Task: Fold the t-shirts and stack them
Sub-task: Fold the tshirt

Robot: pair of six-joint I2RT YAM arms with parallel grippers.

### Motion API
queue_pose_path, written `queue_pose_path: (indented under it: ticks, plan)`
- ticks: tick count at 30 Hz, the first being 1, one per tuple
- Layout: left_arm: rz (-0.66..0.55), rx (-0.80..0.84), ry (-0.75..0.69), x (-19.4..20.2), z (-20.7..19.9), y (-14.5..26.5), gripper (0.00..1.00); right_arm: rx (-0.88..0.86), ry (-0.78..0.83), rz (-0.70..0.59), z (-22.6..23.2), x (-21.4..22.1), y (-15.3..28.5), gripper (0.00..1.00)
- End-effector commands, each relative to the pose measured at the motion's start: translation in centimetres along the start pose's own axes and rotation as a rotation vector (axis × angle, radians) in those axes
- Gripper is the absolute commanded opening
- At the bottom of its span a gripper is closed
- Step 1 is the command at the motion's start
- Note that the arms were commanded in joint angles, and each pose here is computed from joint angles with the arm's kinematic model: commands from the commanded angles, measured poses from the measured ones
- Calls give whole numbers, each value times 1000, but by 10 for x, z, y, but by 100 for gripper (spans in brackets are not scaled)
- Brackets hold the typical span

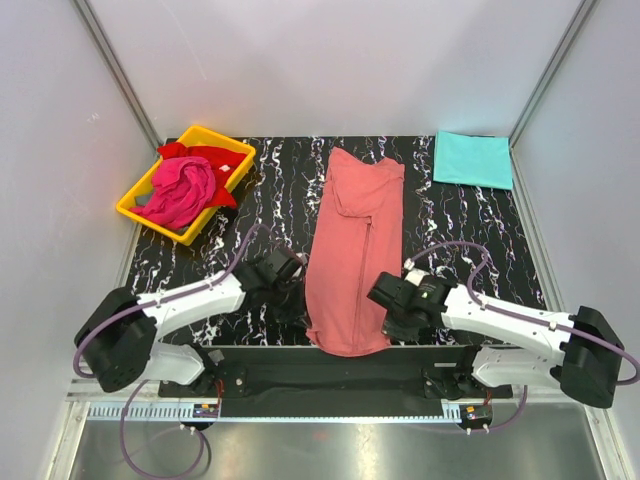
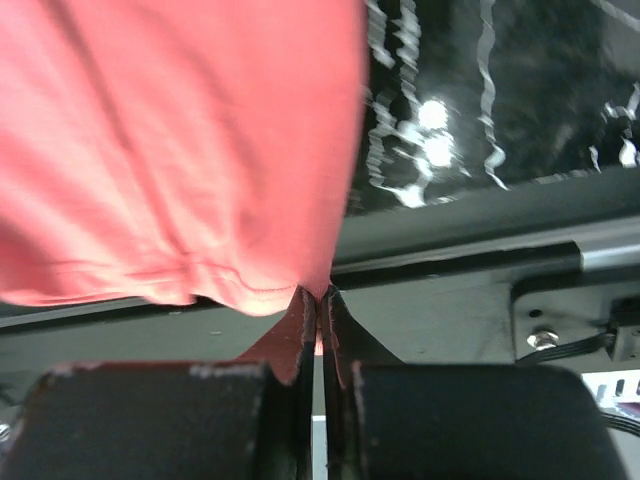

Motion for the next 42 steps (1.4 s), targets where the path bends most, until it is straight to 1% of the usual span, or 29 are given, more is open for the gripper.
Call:
queue_pose_path:
  ticks: [1,3,4,6,7,8,9,10,12,13,14,15,16,18,19,20,21,22,23,25,26,27,29,36,40,42]
  plan:
    - [-32,59,-38,-24,-27,12,0,18,48,-86,5,-23,13,0]
    - [-60,68,-33,-38,-34,16,0,-16,22,-92,8,-39,13,0]
    - [-76,64,-2,-49,-32,18,0,-26,62,-98,6,-46,14,0]
    - [-70,83,3,-64,-38,21,0,-39,42,-140,6,-69,17,0]
    - [-75,87,18,-75,-37,22,0,-38,85,-149,4,-76,17,0]
    - [-82,97,-5,-88,-46,23,0,-33,63,-163,5,-95,15,0]
    - [-85,100,3,-97,-47,26,0,-44,119,-159,4,-102,16,0]
    - [-114,125,-13,-111,-60,33,0,-45,126,-166,5,-112,15,0]
    - [-100,116,-12,-129,-62,27,0,-34,122,-167,6,-136,13,0]
    - [-135,140,-11,-146,-70,35,0,-29,165,-169,5,-144,12,0]
    - [-131,131,-9,-156,-70,30,0,-27,174,-181,10,-156,11,0]
    - [-142,134,5,-167,-70,32,0,-11,185,-188,4,-168,10,0]
    - [-161,142,7,-181,-76,33,0,4,191,-175,4,-176,2,0]
    - [-189,141,14,-200,-77,36,0,4,196,-198,1,-199,3,0]
    - [-199,141,13,-214,-81,33,0,17,203,-183,1,-206,-5,0]
    - [-198,135,13,-223,-81,30,0,7,210,-214,5,-219,-4,0]
    - [-185,143,30,-232,-78,30,0,9,230,-215,5,-226,-7,0]
    - [-196,175,19,-243,-86,33,0,17,220,-216,2,-236,-9,0]
    - [-174,170,28,-251,-82,20,0,23,221,-209,5,-247,-17,0]
    - [-182,202,14,-268,-88,22,0,31,215,-173,1,-259,-31,0]
    - [-164,199,6,-274,-86,12,0,31,213,-184,2,-266,-32,0]
    - [-165,215,-3,-282,-90,9,0,43,210,-173,-2,-270,-38,0]
    - [-173,218,-12,-289,-91,6,0,27,209,-195,0,-280,-39,0]
    - [-178,245,30,-316,-84,-8,0,-26,218,-189,-4,-298,-50,0]
    - [-160,222,61,-326,-77,-21,0,-38,205,-196,-7,-308,-57,4]
    - [-173,213,78,-329,-74,-23,0,-44,193,-191,-7,-314,-58,5]
Point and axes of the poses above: each gripper's point midway between its finger pads, its own y axis back along the fingers, its own z axis along the line the jaws close on, x = y × z, the point moved 9 cm from there along y, back along the fingers, and after that the axes turned 10 degrees about y, right-handed, at the moved point
